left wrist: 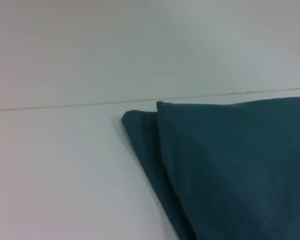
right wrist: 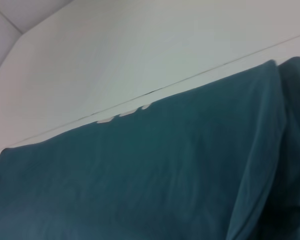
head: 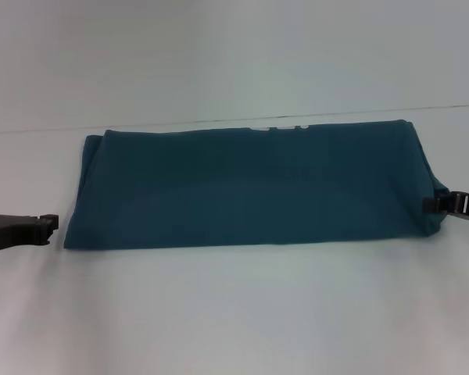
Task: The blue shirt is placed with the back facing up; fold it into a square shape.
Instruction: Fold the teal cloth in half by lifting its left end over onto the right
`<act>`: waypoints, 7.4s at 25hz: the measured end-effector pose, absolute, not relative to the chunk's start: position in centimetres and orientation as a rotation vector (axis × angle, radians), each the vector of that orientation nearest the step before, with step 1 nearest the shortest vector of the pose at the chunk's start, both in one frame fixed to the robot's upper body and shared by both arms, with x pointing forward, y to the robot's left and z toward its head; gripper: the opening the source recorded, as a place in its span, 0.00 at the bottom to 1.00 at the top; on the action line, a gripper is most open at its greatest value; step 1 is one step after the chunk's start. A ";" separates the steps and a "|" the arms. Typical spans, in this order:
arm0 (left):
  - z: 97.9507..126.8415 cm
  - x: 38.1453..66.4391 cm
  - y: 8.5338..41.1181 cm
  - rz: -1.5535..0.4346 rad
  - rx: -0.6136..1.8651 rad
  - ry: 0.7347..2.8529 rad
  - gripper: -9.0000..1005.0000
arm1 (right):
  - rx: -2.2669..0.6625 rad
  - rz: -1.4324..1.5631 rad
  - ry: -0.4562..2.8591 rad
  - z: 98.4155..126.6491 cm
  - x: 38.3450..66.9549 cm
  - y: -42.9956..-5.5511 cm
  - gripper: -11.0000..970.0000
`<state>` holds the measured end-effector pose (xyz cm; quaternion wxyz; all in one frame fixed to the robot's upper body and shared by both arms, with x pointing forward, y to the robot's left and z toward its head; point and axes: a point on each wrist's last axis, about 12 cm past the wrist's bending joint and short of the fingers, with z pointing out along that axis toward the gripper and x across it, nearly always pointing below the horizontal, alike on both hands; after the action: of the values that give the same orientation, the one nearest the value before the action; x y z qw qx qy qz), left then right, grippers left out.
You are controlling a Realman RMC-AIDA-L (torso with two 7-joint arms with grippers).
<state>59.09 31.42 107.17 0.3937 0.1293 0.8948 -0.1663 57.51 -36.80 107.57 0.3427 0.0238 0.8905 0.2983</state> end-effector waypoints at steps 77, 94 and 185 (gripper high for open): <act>107.2 59.3 30.3 -0.500 0.247 2.387 0.01 | 0.072 0.748 2.305 107.3 56.8 -37.8 0.02; 107.8 58.0 32.8 -0.460 0.194 2.376 0.01 | 0.049 0.778 2.298 106.9 56.6 -37.0 0.05; 108.1 54.6 34.9 -0.829 -0.092 2.523 0.87 | -0.117 0.849 2.055 111.3 57.8 -37.4 0.94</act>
<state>54.62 34.92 108.10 0.2398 -0.0338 0.9217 -0.3030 57.83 -37.36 111.34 0.4418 -0.0471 0.8280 0.3421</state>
